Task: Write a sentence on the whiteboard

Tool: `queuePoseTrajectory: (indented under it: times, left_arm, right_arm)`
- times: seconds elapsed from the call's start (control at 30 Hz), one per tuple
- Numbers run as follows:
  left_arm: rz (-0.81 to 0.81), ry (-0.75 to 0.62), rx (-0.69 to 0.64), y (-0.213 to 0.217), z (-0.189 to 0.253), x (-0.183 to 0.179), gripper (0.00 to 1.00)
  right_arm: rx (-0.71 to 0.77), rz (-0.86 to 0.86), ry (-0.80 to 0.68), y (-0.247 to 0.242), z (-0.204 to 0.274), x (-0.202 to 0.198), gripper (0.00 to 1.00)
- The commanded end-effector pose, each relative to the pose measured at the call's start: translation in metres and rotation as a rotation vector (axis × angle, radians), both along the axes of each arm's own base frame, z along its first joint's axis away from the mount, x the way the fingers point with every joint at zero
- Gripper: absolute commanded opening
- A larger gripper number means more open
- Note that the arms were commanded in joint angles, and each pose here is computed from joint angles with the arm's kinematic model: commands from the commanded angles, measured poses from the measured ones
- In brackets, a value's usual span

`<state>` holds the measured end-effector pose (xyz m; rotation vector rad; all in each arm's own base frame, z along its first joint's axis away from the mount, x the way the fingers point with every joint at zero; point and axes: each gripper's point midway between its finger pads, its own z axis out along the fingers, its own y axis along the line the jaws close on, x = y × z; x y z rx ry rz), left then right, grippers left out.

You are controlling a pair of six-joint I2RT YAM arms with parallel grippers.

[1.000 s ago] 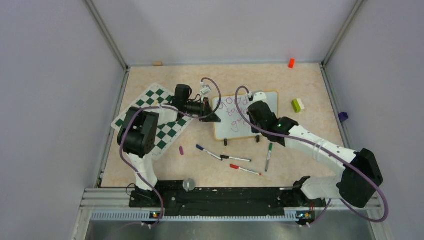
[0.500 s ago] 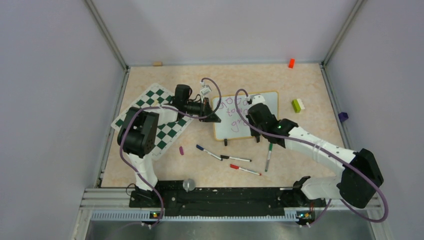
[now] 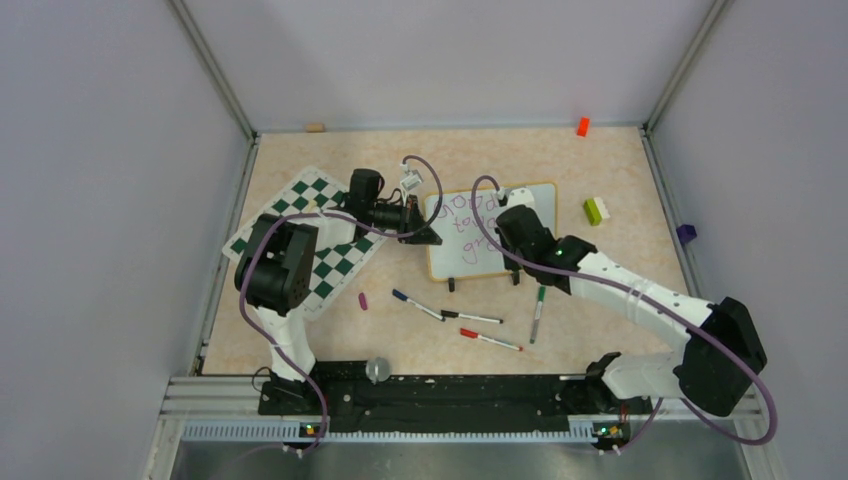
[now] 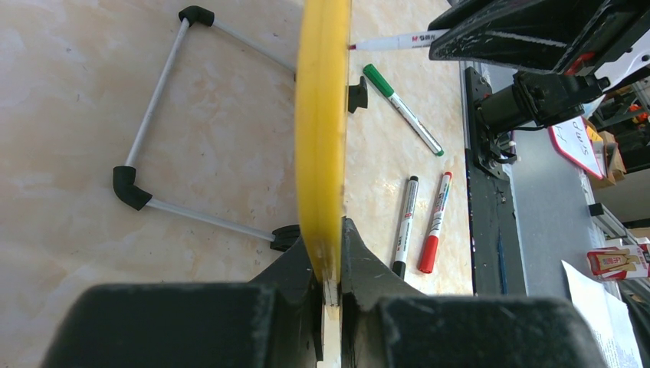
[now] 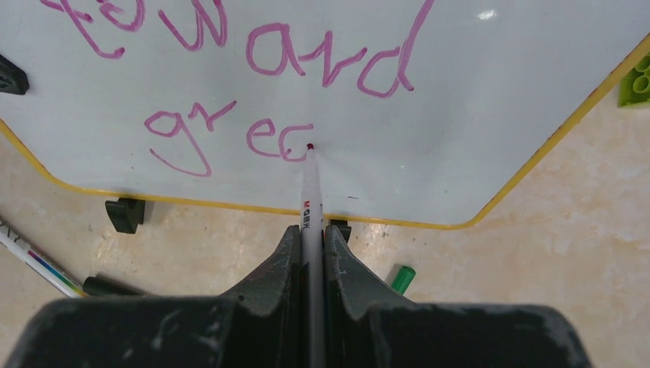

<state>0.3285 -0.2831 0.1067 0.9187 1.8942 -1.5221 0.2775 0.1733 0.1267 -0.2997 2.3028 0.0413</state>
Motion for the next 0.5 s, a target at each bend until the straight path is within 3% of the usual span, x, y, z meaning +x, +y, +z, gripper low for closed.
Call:
queuePoseTrajectory:
  times: [0.0, 0.47]
  left_arm:
    - [0.023, -0.028, 0.051, -0.002, -0.016, 0.004, 0.0]
    - [0.024, -0.027, 0.051, -0.001, -0.017, 0.003, 0.0]
  right_arm:
    - [0.02, -0.056, -0.116, 0.003, 0.035, 0.027, 0.0]
    - [0.024, -0.04, -0.07, -0.001, 0.02, 0.013, 0.0]
